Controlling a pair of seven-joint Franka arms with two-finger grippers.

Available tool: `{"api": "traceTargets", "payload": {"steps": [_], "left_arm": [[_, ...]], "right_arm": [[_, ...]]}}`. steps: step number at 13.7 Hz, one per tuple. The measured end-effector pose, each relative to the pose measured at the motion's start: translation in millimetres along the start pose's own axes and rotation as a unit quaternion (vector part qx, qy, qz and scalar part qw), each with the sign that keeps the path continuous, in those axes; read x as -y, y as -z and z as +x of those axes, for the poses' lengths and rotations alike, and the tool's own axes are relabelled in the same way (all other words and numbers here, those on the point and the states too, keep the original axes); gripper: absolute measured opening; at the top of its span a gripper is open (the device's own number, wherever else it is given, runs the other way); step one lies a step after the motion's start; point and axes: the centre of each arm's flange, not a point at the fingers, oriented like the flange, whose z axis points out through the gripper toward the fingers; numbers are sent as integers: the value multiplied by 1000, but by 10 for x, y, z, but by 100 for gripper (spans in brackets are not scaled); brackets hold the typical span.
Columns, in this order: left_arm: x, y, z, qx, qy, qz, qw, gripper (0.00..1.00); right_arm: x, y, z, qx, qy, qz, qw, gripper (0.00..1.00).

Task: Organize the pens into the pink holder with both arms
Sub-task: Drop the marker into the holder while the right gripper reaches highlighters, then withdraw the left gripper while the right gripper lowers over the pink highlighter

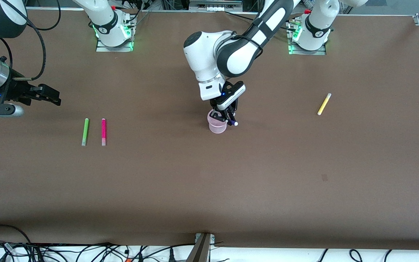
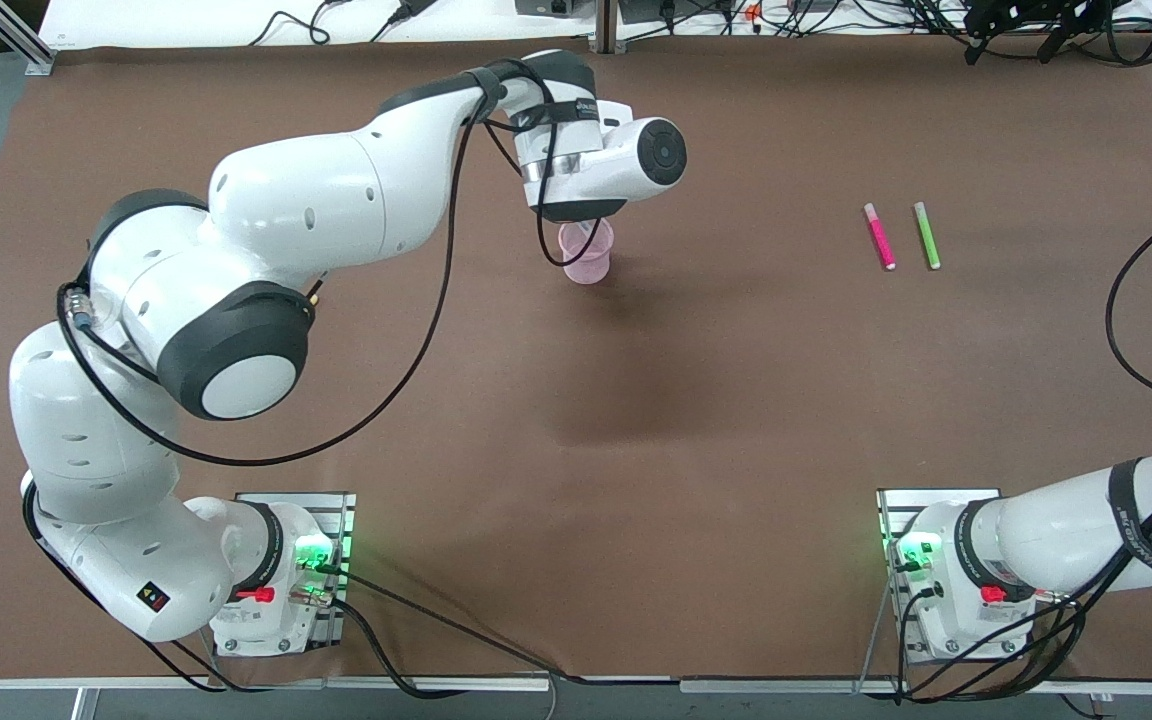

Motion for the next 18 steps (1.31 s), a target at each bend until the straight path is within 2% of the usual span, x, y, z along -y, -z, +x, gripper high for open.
{"api": "traceTargets", "payload": {"steps": [3,9,11,14,16,18], "left_arm": [[-41,-43,-80,-10,-6,-3,1000,18],[-68,-29,-72,-11,-3,-5,1000,19],[-68,-28,-72,-11,-3,-5,1000,33],[-75,-20,-67,-11,-2,-6,1000,65],[-113,18,-18,-11,3,-10,1000,83],[-167,63,164,-18,3,-8,1000,87]], "right_arm": [[24,-200,85,17,2,-2,1000,100],[43,-240,101,20,5,-3,1000,100],[45,-282,116,25,8,-3,1000,100],[53,-443,153,39,9,-4,999,100],[53,-656,143,49,9,-4,999,100],[43,-1065,119,38,8,-4,999,100]]}}
